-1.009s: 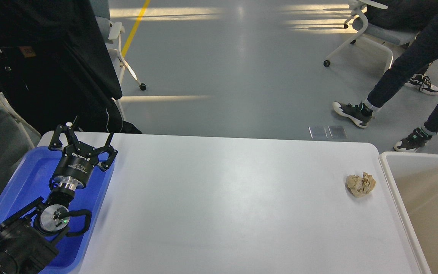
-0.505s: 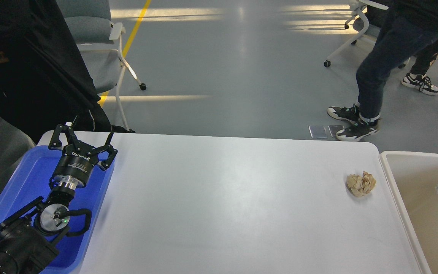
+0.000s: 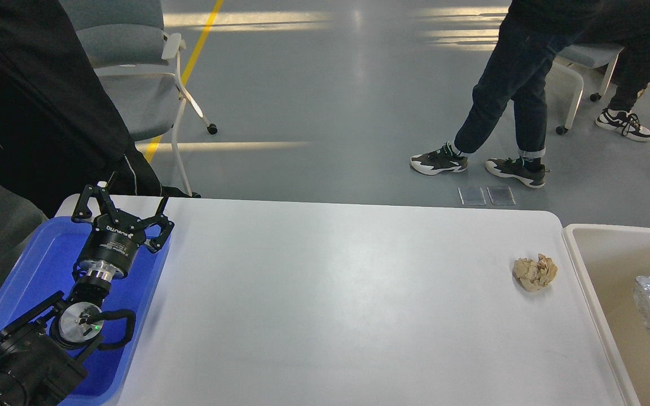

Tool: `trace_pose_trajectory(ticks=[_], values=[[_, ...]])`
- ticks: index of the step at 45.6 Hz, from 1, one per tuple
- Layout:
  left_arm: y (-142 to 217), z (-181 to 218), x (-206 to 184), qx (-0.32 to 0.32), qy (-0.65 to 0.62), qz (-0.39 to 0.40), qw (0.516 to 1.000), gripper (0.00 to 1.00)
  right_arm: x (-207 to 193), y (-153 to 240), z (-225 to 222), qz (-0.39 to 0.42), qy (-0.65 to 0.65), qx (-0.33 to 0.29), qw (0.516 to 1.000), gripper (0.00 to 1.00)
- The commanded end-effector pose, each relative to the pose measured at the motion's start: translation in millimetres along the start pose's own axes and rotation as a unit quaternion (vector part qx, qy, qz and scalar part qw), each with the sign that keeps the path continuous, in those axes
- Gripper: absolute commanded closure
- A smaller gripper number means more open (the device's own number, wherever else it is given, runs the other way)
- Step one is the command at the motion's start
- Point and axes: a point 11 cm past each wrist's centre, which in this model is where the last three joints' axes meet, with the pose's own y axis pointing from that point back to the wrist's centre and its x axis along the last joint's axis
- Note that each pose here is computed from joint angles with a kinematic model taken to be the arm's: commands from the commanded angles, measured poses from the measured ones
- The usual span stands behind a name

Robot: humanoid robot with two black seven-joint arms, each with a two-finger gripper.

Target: Tidy desktop

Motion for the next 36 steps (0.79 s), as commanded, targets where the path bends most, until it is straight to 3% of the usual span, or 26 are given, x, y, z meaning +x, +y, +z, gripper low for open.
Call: trace_pose_trajectory(ticks=[1, 10, 16, 20, 23, 36], values=[[0.0, 0.1, 0.0, 0.000, 0.000, 0.000, 1.000, 0.00, -3.9, 0.2, 2.6, 0.007, -0.004, -0.002, 1.000, 1.00], [0.6, -0.1, 0.5, 0.000, 0.000, 0.001, 1.000, 0.00, -3.1, 0.2, 3.3, 0.007, -0.003, -0.003, 1.000, 1.00], [0.1, -0.2, 0.0, 0.000, 0.000, 0.000, 1.000, 0.00, -2.4, 0.2, 2.8, 0.007, 0.014, 0.000, 1.000, 0.62], [0.0, 0.1, 0.0, 0.000, 0.000, 0.000, 1.000, 0.00, 0.8, 0.2, 2.6, 0.013, 0.014, 0.000, 1.000, 0.18], [0.0, 0.1, 0.0, 0.000, 0.000, 0.000, 1.000, 0.00, 3.5, 0.3, 3.3, 0.022, 0.014, 0.000, 1.000, 0.03], [0.1, -0.2, 0.0, 0.000, 0.000, 0.000, 1.000, 0.00, 6.6, 0.3, 2.7, 0.029, 0.009, 0.001, 1.000, 0.00]])
